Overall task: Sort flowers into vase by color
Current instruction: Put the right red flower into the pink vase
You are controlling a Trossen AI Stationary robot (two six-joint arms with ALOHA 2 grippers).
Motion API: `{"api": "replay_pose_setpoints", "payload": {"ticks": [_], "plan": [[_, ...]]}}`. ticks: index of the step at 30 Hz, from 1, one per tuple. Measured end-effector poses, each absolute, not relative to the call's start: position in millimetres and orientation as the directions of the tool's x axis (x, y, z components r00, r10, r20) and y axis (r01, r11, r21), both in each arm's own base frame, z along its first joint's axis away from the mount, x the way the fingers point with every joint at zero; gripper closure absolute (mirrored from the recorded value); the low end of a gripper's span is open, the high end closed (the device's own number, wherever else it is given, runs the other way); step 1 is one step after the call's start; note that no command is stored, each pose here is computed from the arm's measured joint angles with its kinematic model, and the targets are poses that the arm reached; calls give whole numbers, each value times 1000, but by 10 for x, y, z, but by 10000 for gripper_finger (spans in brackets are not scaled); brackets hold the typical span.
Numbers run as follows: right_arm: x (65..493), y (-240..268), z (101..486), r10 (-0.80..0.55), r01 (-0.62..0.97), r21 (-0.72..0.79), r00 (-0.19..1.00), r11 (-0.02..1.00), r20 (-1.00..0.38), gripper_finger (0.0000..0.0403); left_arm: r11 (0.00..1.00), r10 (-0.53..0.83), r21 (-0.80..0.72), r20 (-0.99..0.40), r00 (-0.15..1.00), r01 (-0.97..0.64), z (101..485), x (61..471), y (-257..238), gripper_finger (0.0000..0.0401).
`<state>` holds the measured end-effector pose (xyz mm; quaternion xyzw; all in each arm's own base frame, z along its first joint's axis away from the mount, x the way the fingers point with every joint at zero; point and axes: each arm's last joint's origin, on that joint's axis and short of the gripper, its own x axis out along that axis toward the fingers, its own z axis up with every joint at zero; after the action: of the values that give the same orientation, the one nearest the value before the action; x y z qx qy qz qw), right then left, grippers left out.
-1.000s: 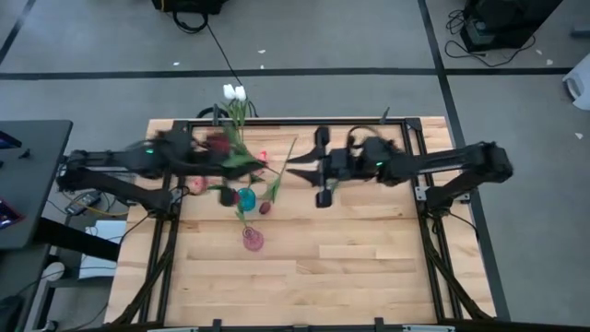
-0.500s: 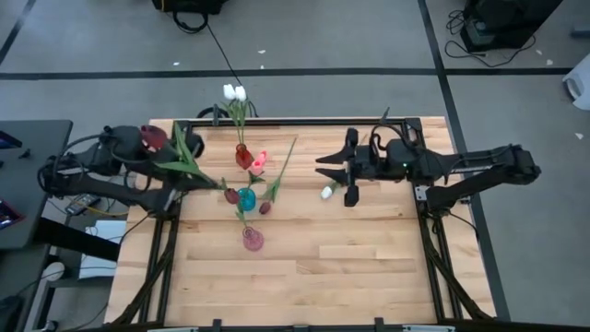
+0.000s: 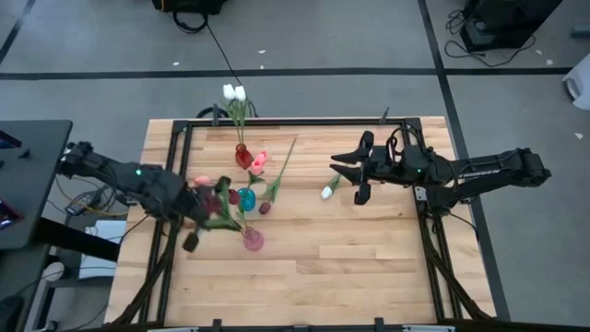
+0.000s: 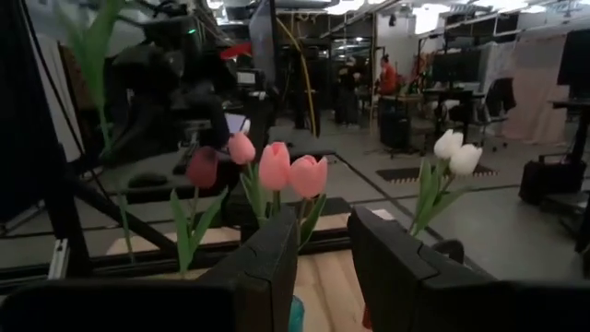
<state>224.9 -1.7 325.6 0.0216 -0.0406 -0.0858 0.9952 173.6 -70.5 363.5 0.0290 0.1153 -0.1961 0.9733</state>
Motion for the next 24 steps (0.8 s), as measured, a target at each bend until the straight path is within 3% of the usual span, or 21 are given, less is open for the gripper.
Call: {"api": "replay_pose_setpoints", "payload": {"ticks": [9,24], "plan": [[2340,-9,3125,-169,168,84,985,982,15,289,952,-260,67,-346,901,300,3438,1860,-956,387],[2384,22,3097,-160,158,80,987,984,10,289,982,-113,98,-395,912,164,3379,1699,-1063,387]]}}
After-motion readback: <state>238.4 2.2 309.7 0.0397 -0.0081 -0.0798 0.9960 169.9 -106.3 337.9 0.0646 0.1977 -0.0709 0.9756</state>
